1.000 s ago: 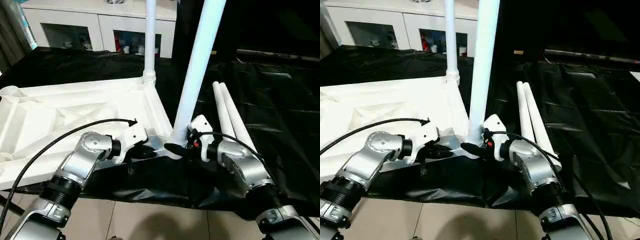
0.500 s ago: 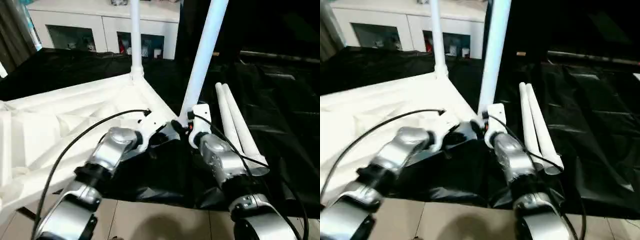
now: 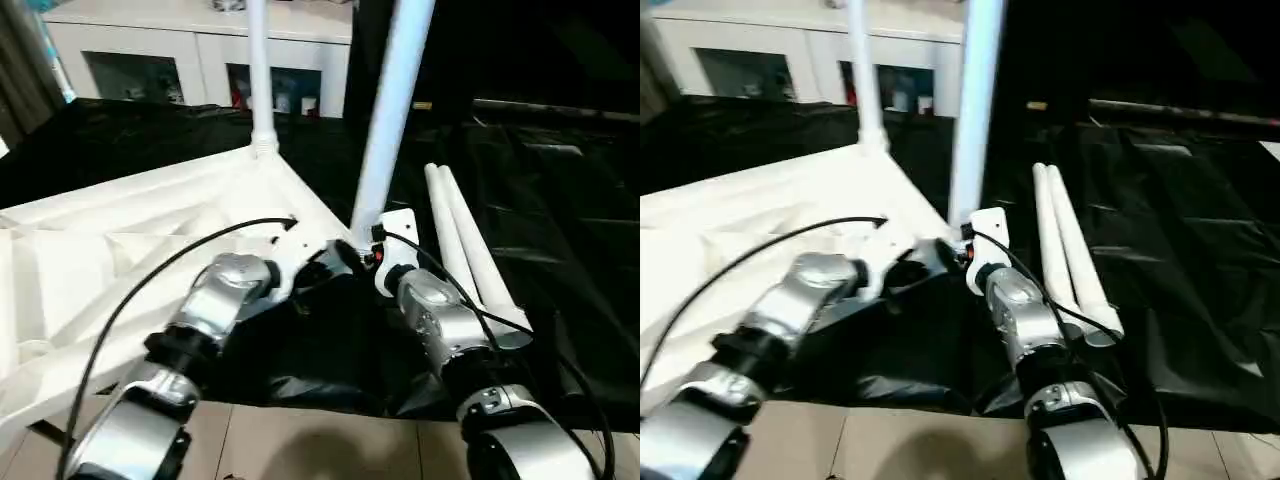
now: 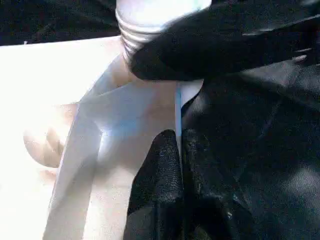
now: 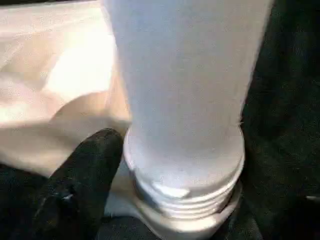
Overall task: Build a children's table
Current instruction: Rotate leg to tighten
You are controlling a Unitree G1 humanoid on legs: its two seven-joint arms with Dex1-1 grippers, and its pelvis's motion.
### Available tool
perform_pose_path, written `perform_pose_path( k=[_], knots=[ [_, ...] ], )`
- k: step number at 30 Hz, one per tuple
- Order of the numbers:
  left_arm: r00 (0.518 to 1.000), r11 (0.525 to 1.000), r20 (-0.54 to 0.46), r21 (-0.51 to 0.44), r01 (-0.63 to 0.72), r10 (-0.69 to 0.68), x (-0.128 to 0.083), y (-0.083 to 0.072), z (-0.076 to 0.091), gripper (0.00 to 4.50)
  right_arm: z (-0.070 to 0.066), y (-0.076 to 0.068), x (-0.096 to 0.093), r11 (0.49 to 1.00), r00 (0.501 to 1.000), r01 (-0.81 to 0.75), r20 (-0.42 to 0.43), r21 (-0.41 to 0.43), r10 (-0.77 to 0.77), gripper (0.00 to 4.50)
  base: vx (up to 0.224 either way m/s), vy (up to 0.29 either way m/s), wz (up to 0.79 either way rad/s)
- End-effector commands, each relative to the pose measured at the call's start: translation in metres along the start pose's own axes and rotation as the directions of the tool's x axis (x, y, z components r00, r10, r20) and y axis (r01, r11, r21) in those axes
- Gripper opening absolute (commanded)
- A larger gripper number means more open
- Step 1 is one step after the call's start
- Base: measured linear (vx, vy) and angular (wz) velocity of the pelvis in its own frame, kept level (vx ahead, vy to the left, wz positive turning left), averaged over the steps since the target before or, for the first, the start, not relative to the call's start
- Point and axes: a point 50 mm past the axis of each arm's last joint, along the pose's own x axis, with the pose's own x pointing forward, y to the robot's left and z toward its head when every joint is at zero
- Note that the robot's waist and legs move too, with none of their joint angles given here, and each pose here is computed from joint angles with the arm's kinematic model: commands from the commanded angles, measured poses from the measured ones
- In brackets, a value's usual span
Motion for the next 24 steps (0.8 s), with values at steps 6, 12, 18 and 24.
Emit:
perform_pose_path(
  k=[6, 12, 18, 24],
  knots=[
    [0.973, 0.975, 0.085, 0.063, 0.211, -0.216, -0.027, -0.009, -0.008, 0.0, 0.011, -0.003, -0.024, 0.933, 0.945, -0.326, -0.037, -0.15, 0.324, 4.08, 0.0, 0.0, 0.0],
    [0.939, 0.941, 0.075, 0.073, 0.33, -0.336, -0.041, -0.018, -0.012, 0.0, 0.011, -0.008, -0.036, 0.891, 0.907, -0.42, -0.07, -0.173, 0.415, 4.08, 0.0, 0.0, 0.0],
    [0.937, 0.938, 0.071, 0.075, 0.338, -0.343, -0.043, -0.019, -0.013, 0.0, 0.009, -0.004, -0.043, 0.851, 0.865, -0.501, -0.108, -0.158, 0.49, 3.81, 0.0, 0.0, 0.0],
    [0.939, 0.94, 0.065, 0.072, 0.332, -0.337, -0.045, -0.018, -0.013, 0.0, 0.006, -0.004, -0.043, 0.85, 0.862, -0.506, -0.116, -0.146, 0.494, 3.36, 0.0, 0.0, 0.0]
  ],
)
